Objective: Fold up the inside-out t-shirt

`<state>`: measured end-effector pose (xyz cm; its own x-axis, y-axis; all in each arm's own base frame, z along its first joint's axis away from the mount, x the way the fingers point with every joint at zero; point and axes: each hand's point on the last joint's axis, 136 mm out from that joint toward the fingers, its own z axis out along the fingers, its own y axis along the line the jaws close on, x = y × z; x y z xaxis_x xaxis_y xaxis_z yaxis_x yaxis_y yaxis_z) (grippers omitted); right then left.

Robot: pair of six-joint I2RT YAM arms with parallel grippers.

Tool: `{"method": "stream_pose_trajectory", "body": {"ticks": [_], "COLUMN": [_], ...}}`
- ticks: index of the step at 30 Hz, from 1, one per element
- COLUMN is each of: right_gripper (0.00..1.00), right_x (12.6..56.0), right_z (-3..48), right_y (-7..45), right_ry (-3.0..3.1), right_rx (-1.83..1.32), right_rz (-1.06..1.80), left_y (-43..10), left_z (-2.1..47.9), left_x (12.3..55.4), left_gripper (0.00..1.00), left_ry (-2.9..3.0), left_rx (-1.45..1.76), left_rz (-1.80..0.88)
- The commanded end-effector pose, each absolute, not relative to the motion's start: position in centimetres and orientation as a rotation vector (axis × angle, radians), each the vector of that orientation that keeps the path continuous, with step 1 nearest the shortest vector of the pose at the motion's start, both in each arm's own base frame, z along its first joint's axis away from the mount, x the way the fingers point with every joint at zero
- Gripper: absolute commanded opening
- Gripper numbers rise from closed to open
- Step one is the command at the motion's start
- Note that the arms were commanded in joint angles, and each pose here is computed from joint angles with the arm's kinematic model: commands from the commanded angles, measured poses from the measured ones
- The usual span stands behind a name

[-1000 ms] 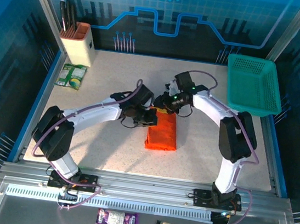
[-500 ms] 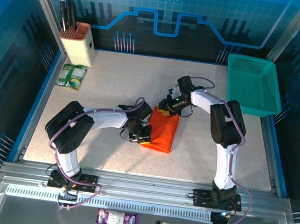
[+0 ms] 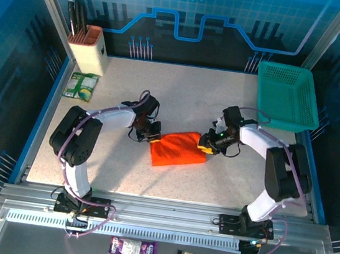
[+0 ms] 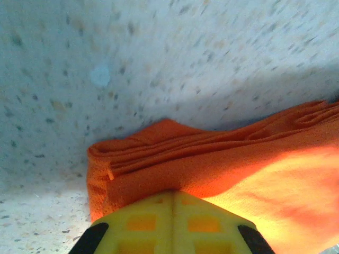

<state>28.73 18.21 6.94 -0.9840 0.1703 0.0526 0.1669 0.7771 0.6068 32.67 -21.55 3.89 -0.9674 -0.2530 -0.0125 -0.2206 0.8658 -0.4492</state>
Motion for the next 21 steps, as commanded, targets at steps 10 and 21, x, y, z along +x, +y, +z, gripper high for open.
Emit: {"method": "stream_pose_trajectory", "body": {"ticks": [10,21], "right_gripper": [0.3,0.28], "right_x": [26.8,25.1], "right_z": [6.4,2.6], "right_y": [23.0,18.6], "right_ry": [3.042,3.16], "right_rx": [-0.063,0.121], "right_rz": [1.048,0.771], "left_y": [-27.1,-23.3], "left_z": [5.7,1.8], "left_x": [26.9,26.1], "left_gripper": [0.06,0.05], "left_ry": [3.073,3.127], "left_rx": [-0.109,-0.135], "left_rz": [-0.773,-0.499]}}
